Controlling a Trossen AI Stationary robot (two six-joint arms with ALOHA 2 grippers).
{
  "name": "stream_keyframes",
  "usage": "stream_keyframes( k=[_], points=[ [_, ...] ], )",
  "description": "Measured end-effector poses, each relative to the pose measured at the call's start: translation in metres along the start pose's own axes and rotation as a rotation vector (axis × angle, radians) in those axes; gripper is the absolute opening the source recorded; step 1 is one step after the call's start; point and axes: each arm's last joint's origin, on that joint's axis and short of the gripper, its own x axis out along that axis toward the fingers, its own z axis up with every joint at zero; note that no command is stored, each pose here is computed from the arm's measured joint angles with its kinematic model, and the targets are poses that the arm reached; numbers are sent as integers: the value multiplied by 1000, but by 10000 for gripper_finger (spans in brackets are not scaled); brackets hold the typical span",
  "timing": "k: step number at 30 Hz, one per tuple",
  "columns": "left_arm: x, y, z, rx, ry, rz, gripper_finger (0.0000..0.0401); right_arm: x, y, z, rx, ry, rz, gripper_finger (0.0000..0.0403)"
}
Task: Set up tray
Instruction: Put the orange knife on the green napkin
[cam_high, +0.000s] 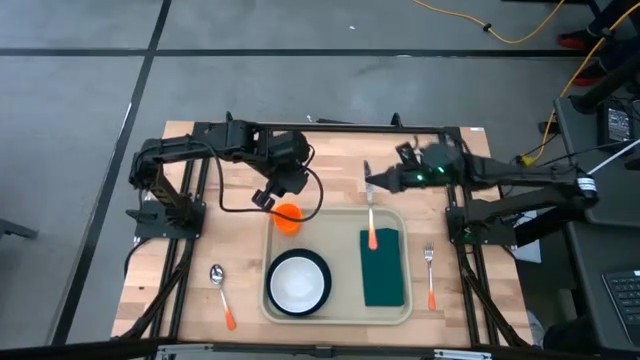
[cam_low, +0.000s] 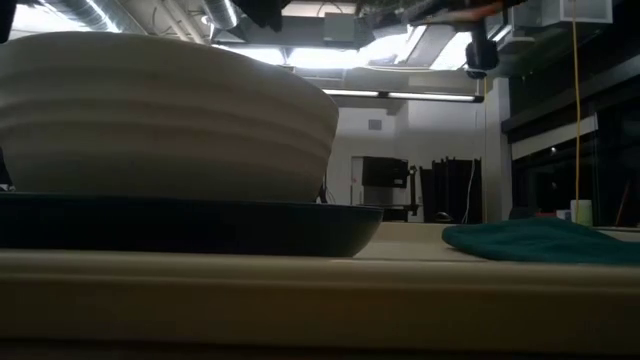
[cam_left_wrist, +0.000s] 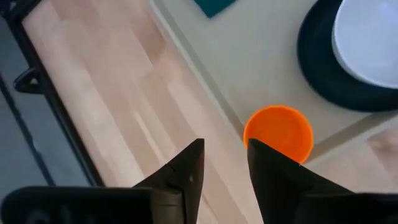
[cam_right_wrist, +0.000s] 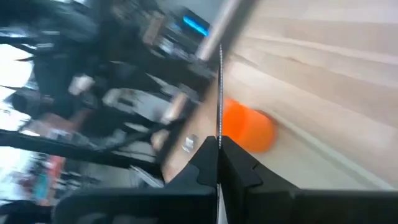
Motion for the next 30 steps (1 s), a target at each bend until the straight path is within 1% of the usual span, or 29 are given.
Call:
stream_keyframes(
  k=[2,3,7,11,14,18,20,23,25,28,30],
  points=[
    [0,4,-1,0,-30,-9,113,-7,-5,-12,-9,-44,89,4],
    [0,6,-1,-3,-39,-6,112,-11,-9,-19,-12,-56,112,4],
    [0,11,-4,-18,-37,14,109,-19,-39,-52,81,-46,50,4],
    [-3,14,-9,-52,-32,24,109,-25,-58,-79,184,35,50,4],
    [-9,13,-11,-60,-42,37,108,-25,-73,-95,228,84,-13,4],
    [-16,12,-13,-84,-45,62,108,-26,-81,-107,275,103,-25,4],
    [-20,11,-14,-99,-54,70,109,-26,-84,-114,263,123,-44,4],
    [-24,10,-15,-128,-65,76,108,-28,-82,-119,277,97,-39,4],
    [-27,9,-16,-146,-72,80,106,-30,-85,-125,267,95,-62,4],
    [-31,8,-17,-159,-81,86,105,-34,-84,-135,268,108,-56,4],
    [-31,7,-18,-160,-81,86,105,-37,-85,-141,268,118,-73,4]
  ],
)
